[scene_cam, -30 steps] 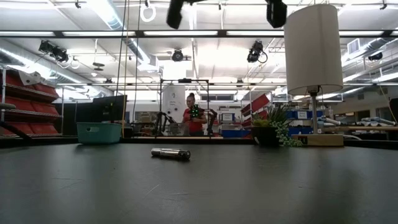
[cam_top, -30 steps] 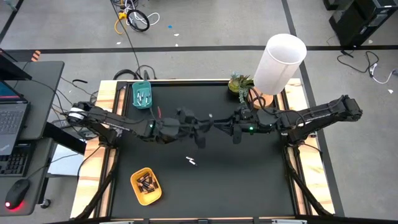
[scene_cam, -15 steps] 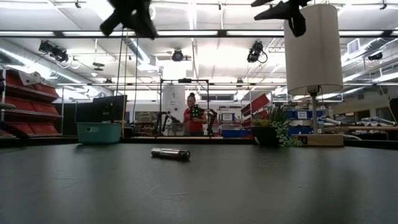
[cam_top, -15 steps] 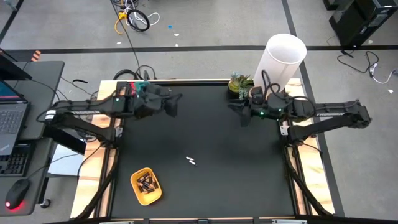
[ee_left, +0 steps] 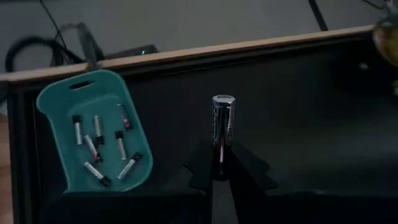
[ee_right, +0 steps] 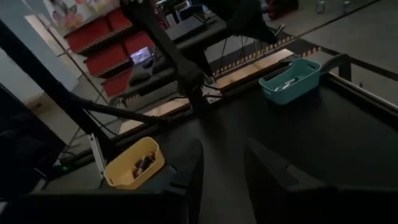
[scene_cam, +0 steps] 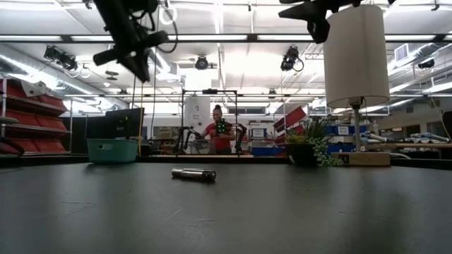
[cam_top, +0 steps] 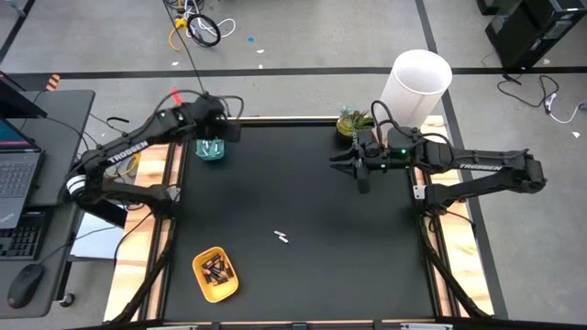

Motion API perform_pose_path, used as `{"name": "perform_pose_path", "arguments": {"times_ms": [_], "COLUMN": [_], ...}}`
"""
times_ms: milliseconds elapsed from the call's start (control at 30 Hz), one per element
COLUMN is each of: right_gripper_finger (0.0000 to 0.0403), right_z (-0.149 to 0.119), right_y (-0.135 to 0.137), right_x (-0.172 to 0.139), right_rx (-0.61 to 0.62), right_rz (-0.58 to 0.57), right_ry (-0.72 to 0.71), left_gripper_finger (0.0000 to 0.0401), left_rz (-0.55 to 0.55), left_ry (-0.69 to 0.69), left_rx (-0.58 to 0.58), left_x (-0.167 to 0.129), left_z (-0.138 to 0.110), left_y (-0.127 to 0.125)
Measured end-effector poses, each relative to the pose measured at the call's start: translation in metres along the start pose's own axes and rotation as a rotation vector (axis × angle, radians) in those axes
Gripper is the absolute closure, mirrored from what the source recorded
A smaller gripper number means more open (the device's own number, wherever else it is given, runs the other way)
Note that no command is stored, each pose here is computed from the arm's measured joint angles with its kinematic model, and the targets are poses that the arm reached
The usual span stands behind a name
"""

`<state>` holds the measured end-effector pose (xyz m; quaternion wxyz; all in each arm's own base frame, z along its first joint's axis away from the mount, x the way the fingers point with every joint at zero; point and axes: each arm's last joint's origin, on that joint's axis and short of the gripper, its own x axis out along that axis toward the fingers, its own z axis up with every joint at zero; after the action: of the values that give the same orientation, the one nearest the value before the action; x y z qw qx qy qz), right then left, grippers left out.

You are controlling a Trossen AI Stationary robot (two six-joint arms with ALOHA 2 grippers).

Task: Sort batteries
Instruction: Put the silver battery into the blue bin

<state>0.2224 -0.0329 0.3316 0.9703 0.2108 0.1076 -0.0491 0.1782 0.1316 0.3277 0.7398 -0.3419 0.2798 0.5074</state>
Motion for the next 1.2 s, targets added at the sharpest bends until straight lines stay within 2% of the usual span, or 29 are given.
{"name": "perform_pose_path", "arguments": {"times_ms": [200, 300, 600, 867, 1067, 1200], "right_gripper_finger": [0.0302, 0.0302, 0.0303, 0.0303, 0.0303, 0.0302], "right_z": [-0.001, 0.003, 0.001, 0.006, 0.009, 0.010], "right_y": [-0.002, -0.003, -0.001, -0.016, -0.033, -0.040], "right_x": [0.003, 0.002, 0.004, 0.002, -0.001, -0.003], "right_rx": [-0.035, -0.022, -0.007, -0.008, 0.046, 0.055], "right_rz": [-0.006, -0.006, 0.012, -0.084, -0.168, -0.201], "right_ry": [0.007, -0.022, -0.008, -0.036, -0.042, -0.035], "left_gripper_finger": [0.0360, 0.0359, 0.0359, 0.0359, 0.0358, 0.0343], "left_rz": [0.051, 0.098, 0.123, 0.170, 0.177, 0.196], "left_ry": [0.051, 0.103, 0.178, 0.216, 0.186, 0.215], "left_rx": [-0.098, -0.118, -0.186, -0.181, -0.223, -0.226], "left_x": [0.027, 0.043, 0.099, 0.134, 0.149, 0.157], "left_z": [0.009, 0.004, -0.010, -0.005, 0.001, -0.001], "left_y": [0.035, 0.051, 0.080, 0.100, 0.112, 0.116]}}
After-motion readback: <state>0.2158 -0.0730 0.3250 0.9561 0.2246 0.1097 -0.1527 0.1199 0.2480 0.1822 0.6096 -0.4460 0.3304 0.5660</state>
